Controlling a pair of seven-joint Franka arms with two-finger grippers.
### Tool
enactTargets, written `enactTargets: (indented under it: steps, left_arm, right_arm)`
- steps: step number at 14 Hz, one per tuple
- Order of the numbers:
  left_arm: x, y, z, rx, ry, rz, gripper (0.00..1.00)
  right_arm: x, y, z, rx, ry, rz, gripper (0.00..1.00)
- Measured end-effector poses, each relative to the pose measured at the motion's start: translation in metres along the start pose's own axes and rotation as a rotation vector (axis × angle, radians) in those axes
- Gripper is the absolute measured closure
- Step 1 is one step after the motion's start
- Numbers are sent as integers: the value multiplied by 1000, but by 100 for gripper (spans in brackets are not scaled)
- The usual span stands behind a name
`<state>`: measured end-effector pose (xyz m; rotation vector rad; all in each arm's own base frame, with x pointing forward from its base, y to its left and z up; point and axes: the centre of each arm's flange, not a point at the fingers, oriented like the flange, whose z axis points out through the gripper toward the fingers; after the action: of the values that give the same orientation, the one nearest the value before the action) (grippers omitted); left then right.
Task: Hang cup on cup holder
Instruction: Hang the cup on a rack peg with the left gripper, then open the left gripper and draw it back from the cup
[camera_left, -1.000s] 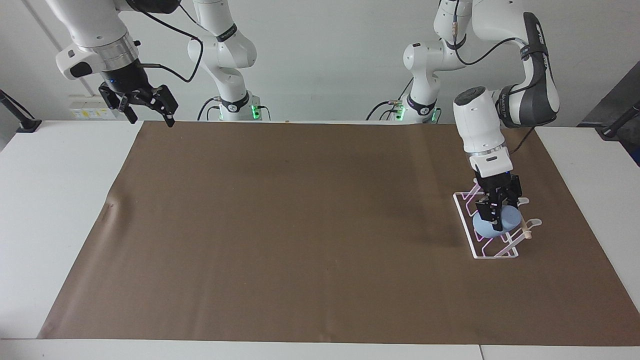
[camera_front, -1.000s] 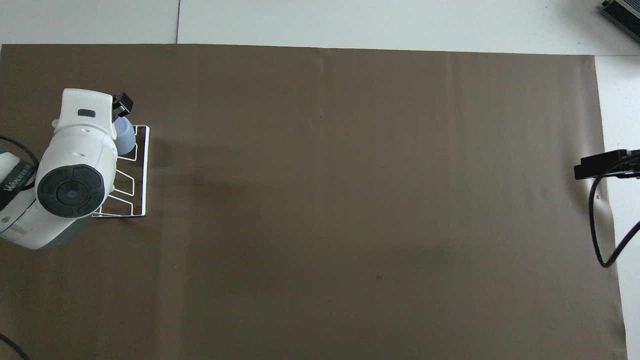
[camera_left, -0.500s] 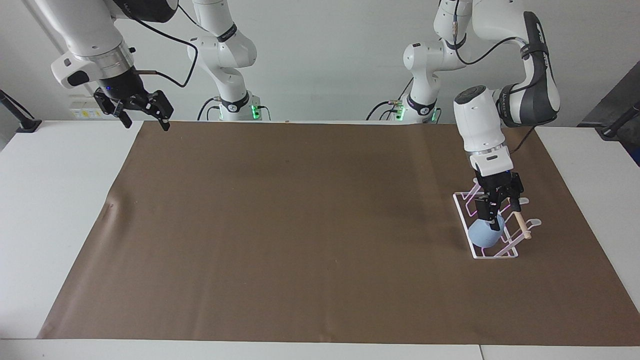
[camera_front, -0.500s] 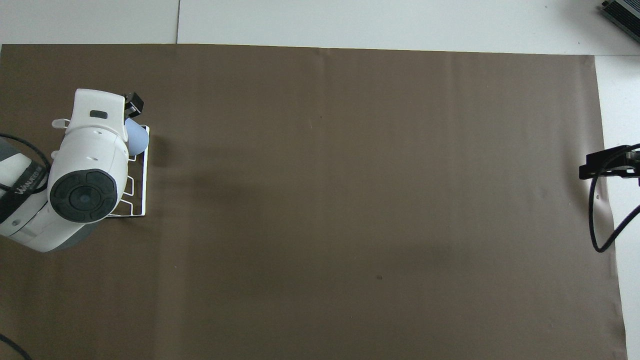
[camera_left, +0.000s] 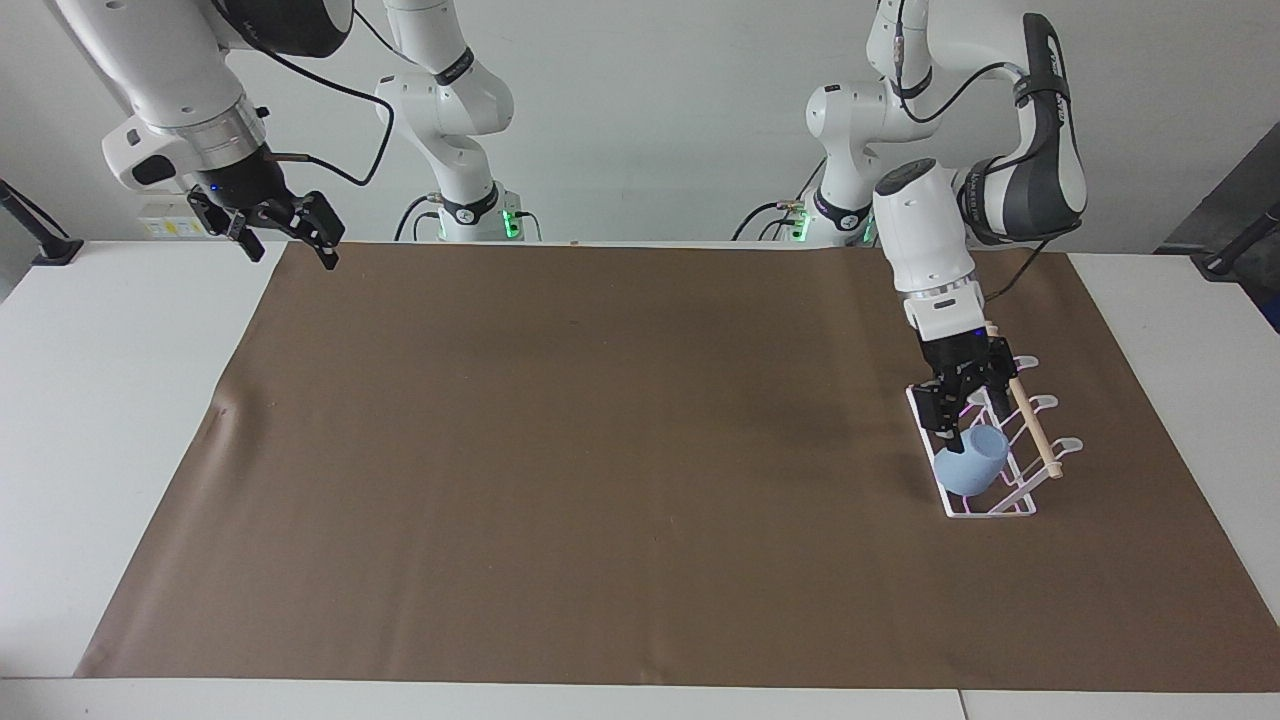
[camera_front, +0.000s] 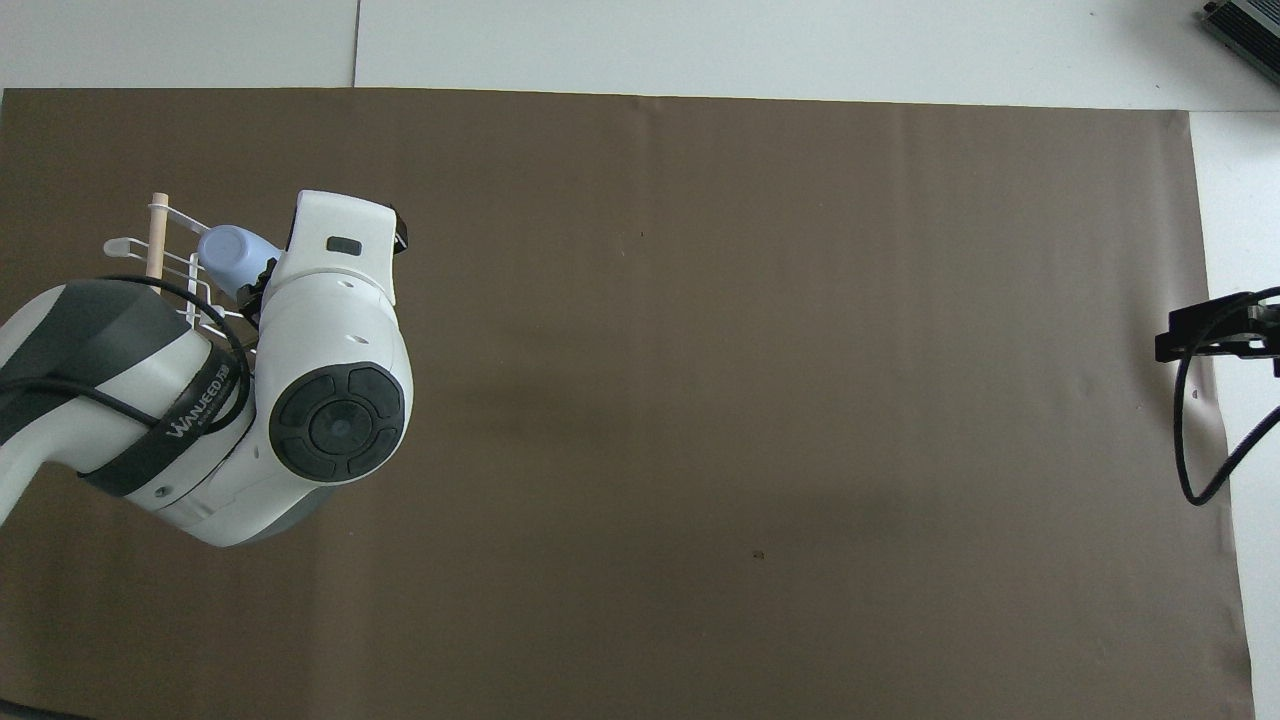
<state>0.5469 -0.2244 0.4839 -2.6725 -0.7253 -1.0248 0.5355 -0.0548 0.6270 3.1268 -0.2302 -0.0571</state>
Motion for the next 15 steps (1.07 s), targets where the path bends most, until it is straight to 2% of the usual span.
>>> enactTargets:
  steps: [2, 4, 7, 10, 12, 15]
  left_arm:
    - [12, -3, -18, -21, -42, -10, 0]
    - [28, -17, -38, -42, -118, 39, 0]
    - [51, -49, -57, -82, -242, 162, 0]
    - [69, -75, -58, -128, -379, 297, 0]
    - [90, -92, -62, -187, -475, 391, 0]
    - [124, -115, -71, -237, -553, 519, 0]
  right_arm:
    - [0, -2, 0, 0, 1, -5, 0]
    - [-1, -6, -2, 0, 3, -11, 0]
    - [-5, -6, -8, 2, 19, -11, 0]
    - [-6, -5, -15, 4, 40, -11, 0]
    - [-7, -5, -15, 4, 41, -10, 0]
    - [-7, -6, -15, 4, 41, -3, 0]
